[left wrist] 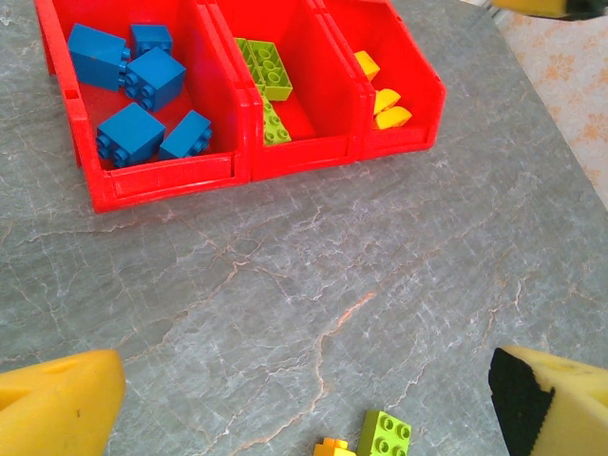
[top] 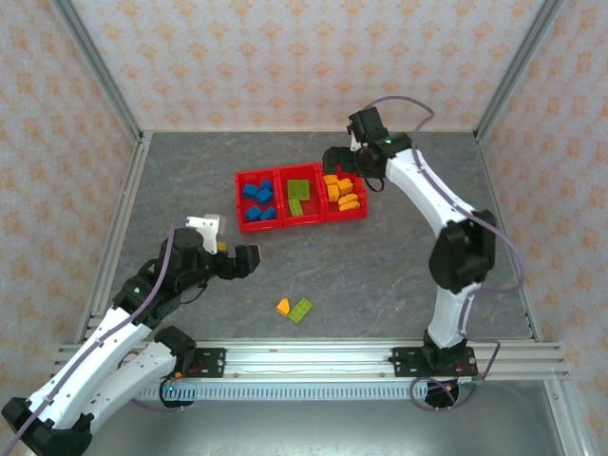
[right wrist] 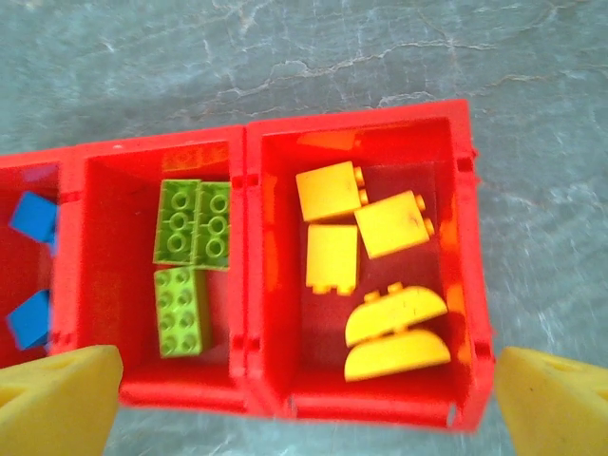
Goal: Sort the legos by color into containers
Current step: Turn over the lego at the bottom-center of the table.
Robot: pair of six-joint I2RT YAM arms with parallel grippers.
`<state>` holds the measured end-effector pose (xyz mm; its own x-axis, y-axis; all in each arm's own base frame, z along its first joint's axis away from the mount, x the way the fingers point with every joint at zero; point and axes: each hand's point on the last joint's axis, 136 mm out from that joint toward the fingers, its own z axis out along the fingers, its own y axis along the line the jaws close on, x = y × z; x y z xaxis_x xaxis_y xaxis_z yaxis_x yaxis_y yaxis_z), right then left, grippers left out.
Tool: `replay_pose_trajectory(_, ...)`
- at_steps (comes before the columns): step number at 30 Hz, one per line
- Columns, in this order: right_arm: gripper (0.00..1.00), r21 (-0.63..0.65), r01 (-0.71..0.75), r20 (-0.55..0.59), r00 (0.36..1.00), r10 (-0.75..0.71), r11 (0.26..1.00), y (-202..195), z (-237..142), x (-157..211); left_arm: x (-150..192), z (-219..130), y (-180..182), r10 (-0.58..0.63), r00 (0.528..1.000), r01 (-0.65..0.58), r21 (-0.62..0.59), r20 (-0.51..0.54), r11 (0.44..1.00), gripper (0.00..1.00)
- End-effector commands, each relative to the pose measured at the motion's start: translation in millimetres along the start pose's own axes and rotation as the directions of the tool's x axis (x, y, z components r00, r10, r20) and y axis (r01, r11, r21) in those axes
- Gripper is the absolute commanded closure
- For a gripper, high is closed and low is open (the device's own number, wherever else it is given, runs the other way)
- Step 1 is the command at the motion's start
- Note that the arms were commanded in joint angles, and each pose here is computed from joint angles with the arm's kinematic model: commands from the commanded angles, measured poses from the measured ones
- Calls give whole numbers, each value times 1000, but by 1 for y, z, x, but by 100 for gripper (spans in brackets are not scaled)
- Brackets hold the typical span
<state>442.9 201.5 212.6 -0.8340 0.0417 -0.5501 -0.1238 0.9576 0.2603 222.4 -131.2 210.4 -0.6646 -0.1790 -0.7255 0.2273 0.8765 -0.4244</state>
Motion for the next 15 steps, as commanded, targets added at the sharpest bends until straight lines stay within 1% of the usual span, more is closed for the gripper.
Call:
replay_pose_trajectory(1,0,-21,-55,-5,998,55,998,4,-32,24,0,1,-2,7,1000,-7,9,5,1000,1)
replay_pose_trajectory(5,0,-80,9,-5,1000,-9,997,27,-64,65,-1,-1,-3,8,1000,-9,18,11,1000,1)
replay_pose_trajectory(7,1,-97,116,-10,993,-117,989,43,-75,96,-3,-3,-4,9,1000,-9,23,18,1000,1)
replay_pose_trajectory(9,1,-88,257,14,966,-257,962,53,-83,125,-3,-4,-5,10,1000,-11,29,24,1000,1)
replay_pose_trajectory(11,3,-100,402,37,916,-400,910,61,-89,156,-5,-7,-6,11,999,-12,33,38,999,1)
replay_pose_trajectory(12,5,-123,478,63,878,-474,870,68,-92,171,-6,-9,-6,9,999,-11,33,45,999,1)
replay_pose_trajectory(14,5,-146,609,162,792,-588,780,77,-104,191,-8,-12,-6,9,998,-11,36,59,999,1)
replay_pose_trajectory(15,5,-171,682,218,730,-648,711,84,-112,201,-9,-13,-6,4,998,-6,35,63,999,1)
